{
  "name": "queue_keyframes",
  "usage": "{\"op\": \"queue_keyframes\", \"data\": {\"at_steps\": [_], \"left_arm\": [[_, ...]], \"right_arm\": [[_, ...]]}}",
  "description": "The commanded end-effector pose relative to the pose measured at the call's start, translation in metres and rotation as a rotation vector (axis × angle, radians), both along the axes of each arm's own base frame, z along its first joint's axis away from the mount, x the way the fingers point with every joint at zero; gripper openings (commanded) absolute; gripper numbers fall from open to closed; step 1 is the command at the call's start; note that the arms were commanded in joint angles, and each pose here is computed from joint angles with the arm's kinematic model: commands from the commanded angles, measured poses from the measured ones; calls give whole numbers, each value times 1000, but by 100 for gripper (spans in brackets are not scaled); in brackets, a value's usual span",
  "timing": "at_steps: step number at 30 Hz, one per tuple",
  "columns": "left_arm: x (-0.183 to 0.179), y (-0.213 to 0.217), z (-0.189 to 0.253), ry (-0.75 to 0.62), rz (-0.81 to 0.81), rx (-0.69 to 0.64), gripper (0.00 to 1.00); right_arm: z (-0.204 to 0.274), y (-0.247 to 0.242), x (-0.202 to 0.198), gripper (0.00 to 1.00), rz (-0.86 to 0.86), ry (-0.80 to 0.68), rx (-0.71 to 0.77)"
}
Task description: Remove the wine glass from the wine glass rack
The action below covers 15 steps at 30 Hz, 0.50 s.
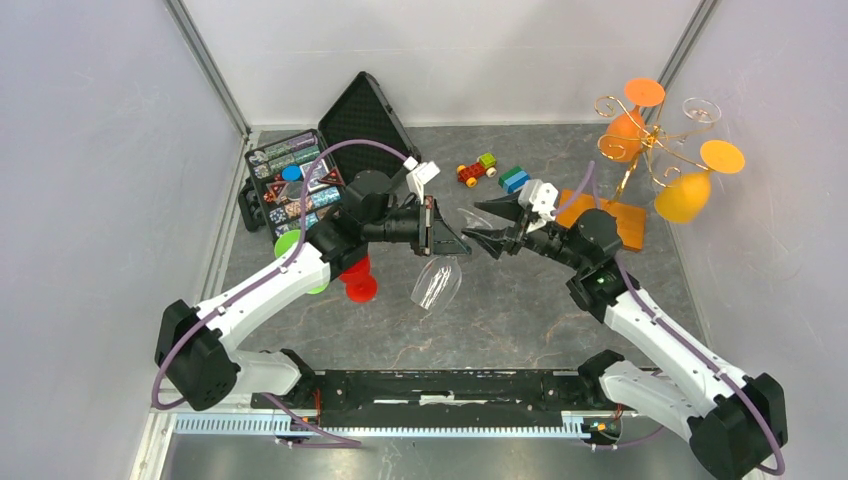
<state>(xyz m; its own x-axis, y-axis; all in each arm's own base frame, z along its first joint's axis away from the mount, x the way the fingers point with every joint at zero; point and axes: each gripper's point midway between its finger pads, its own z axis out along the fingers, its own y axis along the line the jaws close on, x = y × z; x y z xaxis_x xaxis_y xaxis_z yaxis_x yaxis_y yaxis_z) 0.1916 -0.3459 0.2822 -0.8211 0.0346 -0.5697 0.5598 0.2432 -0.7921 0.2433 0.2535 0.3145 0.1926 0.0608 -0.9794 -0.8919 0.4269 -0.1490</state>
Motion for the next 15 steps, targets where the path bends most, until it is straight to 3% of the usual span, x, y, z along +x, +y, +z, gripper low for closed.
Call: {"op": "queue_keyframes", "data": {"at_steps": [1,5,9,12,15], "left_arm": [[15,7,36,-107,108,-51,2],[41,24,47,-117,282,-44,2],[70,48,62,-110,474,-77,2],[90,67,82,-78,619,-180,2],[101,84,100,-31,725,-305,2]], "right_arm": [[28,-9,18,59,-116,7,48],[48,-23,18,63,-190,10,143],[48,-24,-2,73,-143,-67,186],[40,-16,-16,83,-100,-88,173],[32,-10,-24,85,-114,-114,159]]}}
